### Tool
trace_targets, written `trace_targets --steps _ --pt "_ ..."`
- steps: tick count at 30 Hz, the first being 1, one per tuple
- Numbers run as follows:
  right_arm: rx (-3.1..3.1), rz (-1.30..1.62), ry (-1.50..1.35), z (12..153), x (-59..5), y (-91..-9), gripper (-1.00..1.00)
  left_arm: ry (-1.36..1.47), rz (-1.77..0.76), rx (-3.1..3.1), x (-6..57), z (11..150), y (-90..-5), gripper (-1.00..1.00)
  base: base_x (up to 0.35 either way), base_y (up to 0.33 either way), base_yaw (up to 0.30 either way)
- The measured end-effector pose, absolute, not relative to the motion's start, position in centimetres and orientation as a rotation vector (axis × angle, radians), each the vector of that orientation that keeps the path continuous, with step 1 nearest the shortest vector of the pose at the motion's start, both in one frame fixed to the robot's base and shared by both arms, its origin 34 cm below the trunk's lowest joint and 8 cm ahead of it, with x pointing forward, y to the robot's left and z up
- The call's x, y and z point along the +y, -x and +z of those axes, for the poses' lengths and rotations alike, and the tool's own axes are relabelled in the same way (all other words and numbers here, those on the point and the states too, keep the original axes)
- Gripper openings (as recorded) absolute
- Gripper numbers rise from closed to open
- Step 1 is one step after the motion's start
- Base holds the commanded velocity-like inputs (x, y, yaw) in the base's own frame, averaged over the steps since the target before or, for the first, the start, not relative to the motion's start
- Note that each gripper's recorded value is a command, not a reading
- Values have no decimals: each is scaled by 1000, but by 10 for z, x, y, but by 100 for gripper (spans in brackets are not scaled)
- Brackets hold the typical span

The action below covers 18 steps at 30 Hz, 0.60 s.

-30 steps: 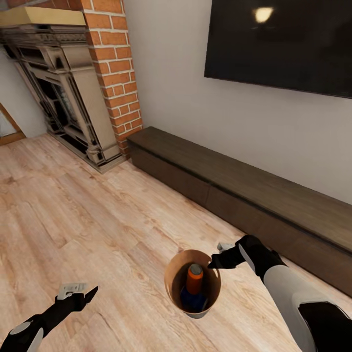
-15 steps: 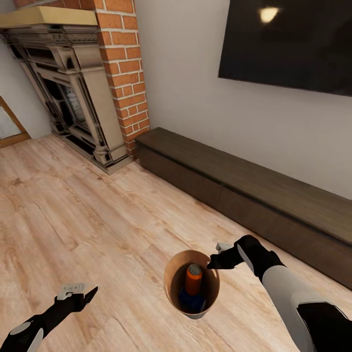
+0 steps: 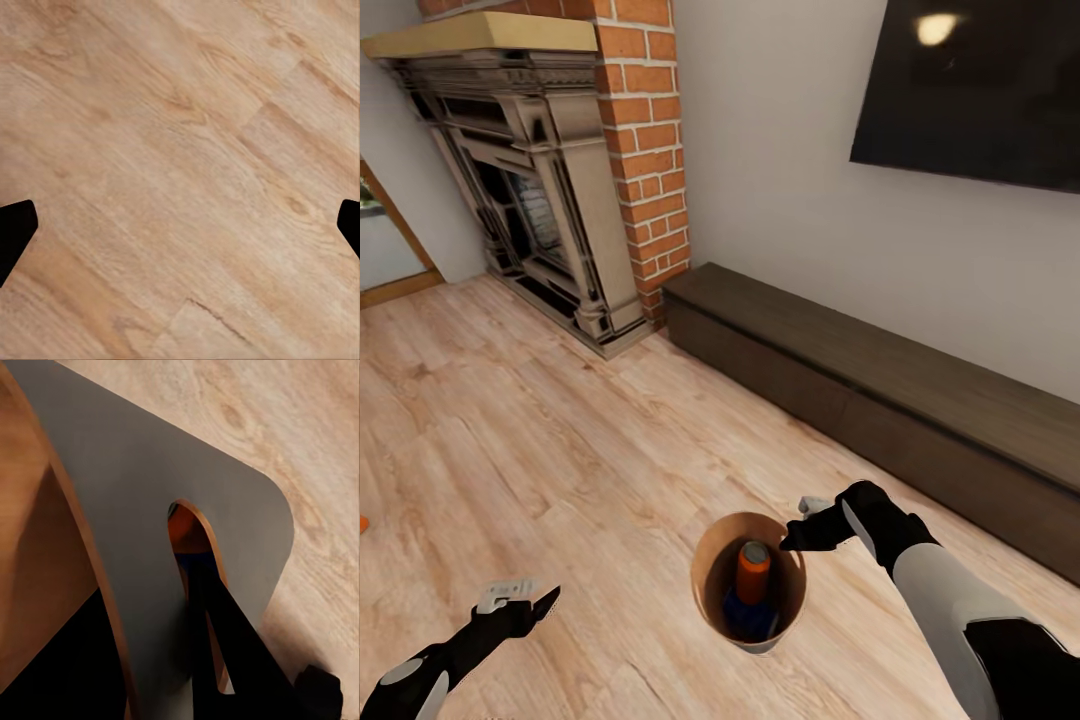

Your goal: Put the three can of soda from the living room inside the tash can in the kitchen.

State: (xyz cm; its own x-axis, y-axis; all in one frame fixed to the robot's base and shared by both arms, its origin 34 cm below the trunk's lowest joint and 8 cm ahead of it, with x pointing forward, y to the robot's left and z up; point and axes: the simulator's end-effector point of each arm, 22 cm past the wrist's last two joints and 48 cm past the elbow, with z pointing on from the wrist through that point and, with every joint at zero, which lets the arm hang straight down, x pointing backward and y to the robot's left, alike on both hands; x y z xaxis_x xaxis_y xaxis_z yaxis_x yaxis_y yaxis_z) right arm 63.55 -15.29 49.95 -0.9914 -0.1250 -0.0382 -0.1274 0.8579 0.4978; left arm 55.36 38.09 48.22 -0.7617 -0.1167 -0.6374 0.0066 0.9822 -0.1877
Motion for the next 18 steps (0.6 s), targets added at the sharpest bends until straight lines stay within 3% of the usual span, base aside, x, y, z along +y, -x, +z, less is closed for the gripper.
trace_targets --steps 13,18 --pt "3023 816 205 500 -151 -635 -100 77 -233 2427 381 482 -554 100 113 246 245" --pt "3023 817 205 500 -151 -635 -100 78 -232 2427 381 482 -554 100 231 154 252"
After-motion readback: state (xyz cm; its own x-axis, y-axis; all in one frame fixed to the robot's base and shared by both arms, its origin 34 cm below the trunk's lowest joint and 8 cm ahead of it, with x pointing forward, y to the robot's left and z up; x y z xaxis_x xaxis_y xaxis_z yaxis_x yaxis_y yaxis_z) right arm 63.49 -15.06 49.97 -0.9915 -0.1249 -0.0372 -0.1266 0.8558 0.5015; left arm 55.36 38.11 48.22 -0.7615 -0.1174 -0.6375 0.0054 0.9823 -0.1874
